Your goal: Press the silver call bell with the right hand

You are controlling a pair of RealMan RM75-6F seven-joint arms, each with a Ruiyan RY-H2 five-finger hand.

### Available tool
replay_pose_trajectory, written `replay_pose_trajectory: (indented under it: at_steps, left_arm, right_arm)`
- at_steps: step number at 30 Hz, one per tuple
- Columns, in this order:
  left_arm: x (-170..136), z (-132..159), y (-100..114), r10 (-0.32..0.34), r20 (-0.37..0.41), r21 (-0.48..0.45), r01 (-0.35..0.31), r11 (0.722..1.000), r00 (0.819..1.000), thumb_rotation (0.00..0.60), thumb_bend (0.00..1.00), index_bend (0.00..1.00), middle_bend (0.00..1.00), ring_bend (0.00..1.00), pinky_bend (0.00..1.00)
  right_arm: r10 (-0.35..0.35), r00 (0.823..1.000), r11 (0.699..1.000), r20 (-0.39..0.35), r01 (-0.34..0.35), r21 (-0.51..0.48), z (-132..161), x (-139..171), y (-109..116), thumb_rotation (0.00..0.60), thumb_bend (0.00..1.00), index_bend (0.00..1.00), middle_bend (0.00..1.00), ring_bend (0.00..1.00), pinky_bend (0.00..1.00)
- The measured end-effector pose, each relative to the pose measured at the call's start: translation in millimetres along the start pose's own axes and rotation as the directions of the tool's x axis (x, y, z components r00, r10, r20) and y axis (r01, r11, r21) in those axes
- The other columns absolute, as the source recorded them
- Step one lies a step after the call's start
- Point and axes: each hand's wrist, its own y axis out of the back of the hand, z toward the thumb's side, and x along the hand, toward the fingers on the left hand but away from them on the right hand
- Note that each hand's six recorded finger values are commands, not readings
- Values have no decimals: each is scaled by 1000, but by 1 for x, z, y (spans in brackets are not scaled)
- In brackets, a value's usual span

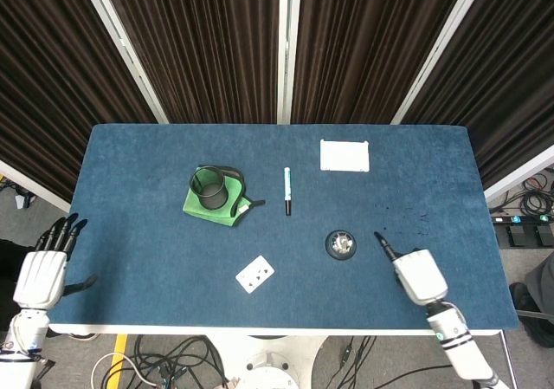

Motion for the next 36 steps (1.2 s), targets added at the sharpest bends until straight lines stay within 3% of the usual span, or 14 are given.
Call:
replay_pose_trajectory:
  at_steps: [7, 16, 36]
  left_arm:
    - [0, -5, 1, -8, -12, 8, 8, 1000, 1000, 600, 27, 90, 11, 0, 162]
    - [0, -10, -2, -21, -20, 7, 21, 1000, 1000, 600, 27, 90, 11, 0, 162]
    - [0, -17, -6, -33, -33, 4, 33, 999, 999, 600, 27, 90, 11, 0, 162]
  right_arm:
    - [66, 996, 997, -55, -65, 35, 35, -20, -20, 600, 1000, 0, 897, 858, 755]
    - [101, 993, 992, -54, -97, 77, 50, -34, -31, 600, 1000, 0, 897, 858, 755]
    - [129, 991, 989, -24, -127, 79, 48, -40, -39, 600, 1000, 0, 897, 858, 755]
